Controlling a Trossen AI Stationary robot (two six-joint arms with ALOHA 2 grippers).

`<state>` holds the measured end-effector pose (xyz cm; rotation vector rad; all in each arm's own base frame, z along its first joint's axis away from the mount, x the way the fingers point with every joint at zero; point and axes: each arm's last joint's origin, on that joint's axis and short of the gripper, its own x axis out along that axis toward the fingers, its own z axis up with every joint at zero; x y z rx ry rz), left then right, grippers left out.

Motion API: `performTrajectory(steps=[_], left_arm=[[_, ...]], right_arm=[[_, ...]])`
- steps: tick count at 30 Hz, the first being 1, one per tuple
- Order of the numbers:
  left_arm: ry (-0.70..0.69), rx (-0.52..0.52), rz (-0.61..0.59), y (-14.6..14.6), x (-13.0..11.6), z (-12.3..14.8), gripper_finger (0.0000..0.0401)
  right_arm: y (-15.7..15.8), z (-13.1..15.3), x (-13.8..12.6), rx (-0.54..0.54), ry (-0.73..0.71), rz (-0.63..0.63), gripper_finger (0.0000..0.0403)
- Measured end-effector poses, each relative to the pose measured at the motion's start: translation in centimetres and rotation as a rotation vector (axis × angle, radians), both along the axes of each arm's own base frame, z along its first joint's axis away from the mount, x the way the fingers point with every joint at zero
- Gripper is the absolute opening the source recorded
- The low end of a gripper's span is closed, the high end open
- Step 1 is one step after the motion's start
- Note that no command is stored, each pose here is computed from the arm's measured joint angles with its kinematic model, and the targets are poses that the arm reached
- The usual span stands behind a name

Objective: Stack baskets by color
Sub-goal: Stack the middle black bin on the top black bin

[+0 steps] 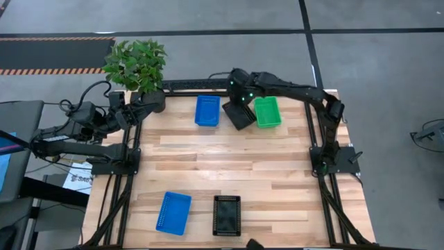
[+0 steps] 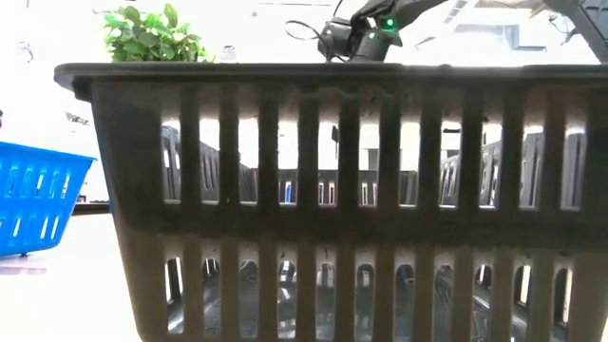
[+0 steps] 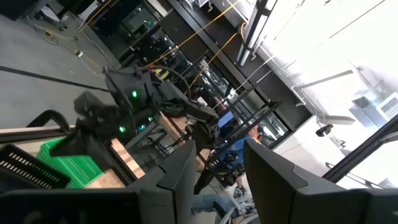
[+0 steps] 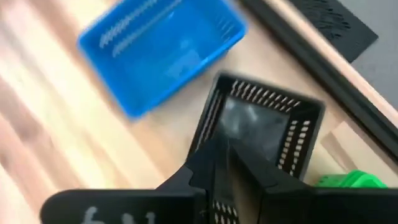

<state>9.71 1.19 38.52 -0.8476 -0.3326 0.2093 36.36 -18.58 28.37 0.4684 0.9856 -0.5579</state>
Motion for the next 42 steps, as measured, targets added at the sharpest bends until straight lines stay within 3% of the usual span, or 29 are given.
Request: performTrajectory(steps=[6, 15, 23, 31, 42], left_arm=[[0.000, 0.000, 0.000, 0.0, 0.0, 0.0, 0.0122], [0.000, -0.001, 0.001, 0.0, 0.0, 0.0, 0.0122], [0.000, -0.001, 0.001, 0.0, 0.0, 0.0, 0.0122], [0.000, -0.001, 0.001, 0.0, 0.0, 0.0, 0.0122], [0.000, -0.001, 0.001, 0.0, 0.0, 0.0, 0.0122]], right_arm=[[3.1, -1.1, 0.5, -0.041, 0.145, 0.274, 0.0092], [6.4, -5.0, 0.3, -0.055, 0.295, 0.551, 0.0190], [7.2, -6.9, -0.1, -0.094, 0.352, 0.649, 0.0202], [6.7, -7.1, 0.1, -0.172, 0.363, 0.690, 0.0188], [6.2, -7.1, -0.1, -0.188, 0.375, 0.732, 0.0185]])
